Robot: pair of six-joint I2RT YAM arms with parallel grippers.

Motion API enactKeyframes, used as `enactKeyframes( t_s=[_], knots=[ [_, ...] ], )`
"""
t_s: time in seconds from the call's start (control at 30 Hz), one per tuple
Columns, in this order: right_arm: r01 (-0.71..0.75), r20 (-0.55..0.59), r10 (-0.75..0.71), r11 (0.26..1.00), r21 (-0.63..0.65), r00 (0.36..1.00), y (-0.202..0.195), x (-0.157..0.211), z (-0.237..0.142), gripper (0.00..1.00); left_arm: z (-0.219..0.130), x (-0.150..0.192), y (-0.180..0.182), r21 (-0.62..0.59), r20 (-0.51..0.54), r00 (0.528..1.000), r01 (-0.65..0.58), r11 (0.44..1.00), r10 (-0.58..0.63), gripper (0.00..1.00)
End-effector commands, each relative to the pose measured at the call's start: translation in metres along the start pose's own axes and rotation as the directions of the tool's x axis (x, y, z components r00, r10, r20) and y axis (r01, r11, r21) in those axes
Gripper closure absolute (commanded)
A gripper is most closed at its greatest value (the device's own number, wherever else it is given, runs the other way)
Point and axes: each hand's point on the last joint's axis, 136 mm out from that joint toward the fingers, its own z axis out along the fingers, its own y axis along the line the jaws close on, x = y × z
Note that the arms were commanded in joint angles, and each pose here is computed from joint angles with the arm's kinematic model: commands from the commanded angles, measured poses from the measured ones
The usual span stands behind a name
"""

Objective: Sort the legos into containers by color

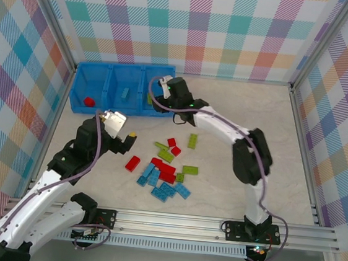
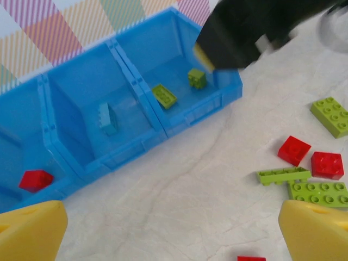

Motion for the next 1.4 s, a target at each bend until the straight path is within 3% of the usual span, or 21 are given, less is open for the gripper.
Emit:
enactKeyframes(
  t_s=[0.0, 0.13, 0.27, 0.37, 0.5, 0.63, 0.77, 0.9, 1.17, 1.3, 1.37],
  knots=[
    [-0.017, 0.055, 0.031, 0.969, -0.245, 0.998, 0.05, -0.022, -0.081, 0.45, 0.004, 0.001, -0.01, 0.068, -0.124, 0.987, 0.113, 0.991, -0.104, 0.0],
    [-0.039, -0.029, 0.031, 0.932, -0.36, 0.999, 0.069, 0.018, -0.156, 0.39, 0.013, 0.027, -0.025, 0.058, -0.381, 0.888, 0.3, 0.952, -0.256, 0.0],
    [-0.114, -0.134, 0.068, 0.921, -0.373, 0.989, 0.07, 0.066, -0.213, 0.34, 0.022, 0.064, -0.031, -0.03, -0.541, 0.782, 0.349, 0.937, -0.309, 0.05],
    [-0.186, -0.208, 0.107, 0.891, -0.413, 0.972, 0.076, 0.099, -0.24, 0.27, 0.028, 0.089, -0.045, -0.031, -0.658, 0.692, 0.371, 0.928, -0.298, 0.06],
    [-0.257, -0.274, 0.143, 0.858, -0.445, 0.951, 0.081, 0.136, -0.255, 0.16, 0.045, 0.123, -0.061, -0.056, -0.75, 0.593, 0.387, 0.92, -0.295, 0.08],
    [-0.293, -0.325, 0.175, 0.887, -0.358, 0.929, 0.068, 0.155, -0.25, 0.14, 0.061, 0.148, -0.065, -0.098, -0.797, 0.53, 0.36, 0.928, -0.289, 0.1],
    [-0.301, -0.325, 0.186, 0.887, -0.349, 0.927, 0.067, 0.155, -0.245, 0.13, 0.071, 0.163, -0.088, -0.056, -0.845, 0.465, 0.415, 0.908, -0.265, 0.15],
    [-0.311, -0.331, 0.192, 0.882, -0.354, 0.924, 0.068, 0.154, -0.242, 0.12, 0.079, 0.179, -0.092, -0.096, -0.853, 0.44, 0.396, 0.913, -0.28, 0.24],
    [-0.303, -0.327, 0.196, 0.899, -0.317, 0.924, 0.062, 0.155, -0.244, 0.09, 0.092, 0.194, -0.095, -0.13, -0.854, 0.432, 0.361, 0.924, -0.289, 0.6],
    [-0.312, -0.307, 0.217, 0.899, -0.307, 0.927, 0.06, 0.152, -0.246, 0.08, 0.095, 0.182, -0.092, -0.132, -0.824, 0.476, 0.367, 0.921, -0.307, 0.66],
    [-0.313, -0.29, 0.227, 0.902, -0.297, 0.93, 0.058, 0.15, -0.246, 0.08, 0.096, 0.16, -0.088, -0.113, -0.775, 0.539, 0.395, 0.912, -0.33, 0.7]
  ],
)
